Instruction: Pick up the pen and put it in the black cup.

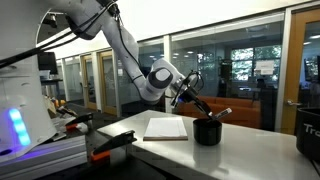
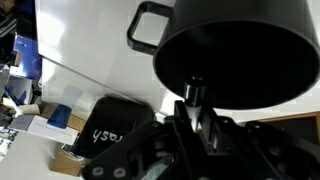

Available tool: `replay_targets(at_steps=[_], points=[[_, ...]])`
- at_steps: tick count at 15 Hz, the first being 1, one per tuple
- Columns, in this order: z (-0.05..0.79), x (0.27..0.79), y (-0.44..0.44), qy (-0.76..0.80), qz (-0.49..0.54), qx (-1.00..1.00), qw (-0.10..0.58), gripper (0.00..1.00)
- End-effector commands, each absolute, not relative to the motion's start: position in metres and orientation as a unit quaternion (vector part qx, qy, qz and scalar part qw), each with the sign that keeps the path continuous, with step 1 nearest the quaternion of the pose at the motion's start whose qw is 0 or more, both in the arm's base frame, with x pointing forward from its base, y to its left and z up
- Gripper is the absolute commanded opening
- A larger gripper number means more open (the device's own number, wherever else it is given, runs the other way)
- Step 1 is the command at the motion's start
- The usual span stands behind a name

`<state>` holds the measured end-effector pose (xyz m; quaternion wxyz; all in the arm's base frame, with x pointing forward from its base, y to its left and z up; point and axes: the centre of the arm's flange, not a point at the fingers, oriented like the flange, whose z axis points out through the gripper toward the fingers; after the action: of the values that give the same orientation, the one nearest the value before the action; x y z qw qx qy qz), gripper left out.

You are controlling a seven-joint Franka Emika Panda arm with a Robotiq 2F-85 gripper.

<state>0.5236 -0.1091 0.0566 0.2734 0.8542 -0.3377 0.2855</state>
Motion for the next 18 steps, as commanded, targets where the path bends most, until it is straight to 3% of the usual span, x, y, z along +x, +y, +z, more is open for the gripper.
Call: replay_targets(at_steps=[1, 3, 4, 6, 12, 14, 18], points=[[0.050, 0.534, -0.114, -0.327, 0.289, 0.861, 0.261, 0.05], [0.048, 0.534, -0.115, -0.325, 0.289, 0.863, 0.257, 0.06], [0.047, 0.534, -0.116, -0.324, 0.290, 0.863, 0.256, 0.44], [0.045, 0.533, -0.116, -0.320, 0.290, 0.865, 0.255, 0.50], [0.042, 0.534, -0.118, -0.308, 0.284, 0.875, 0.243, 0.93], [0.057, 0.545, -0.079, -0.298, 0.262, 0.895, 0.206, 1.00], [0.091, 0.570, -0.023, -0.251, 0.242, 0.929, 0.127, 1.00]])
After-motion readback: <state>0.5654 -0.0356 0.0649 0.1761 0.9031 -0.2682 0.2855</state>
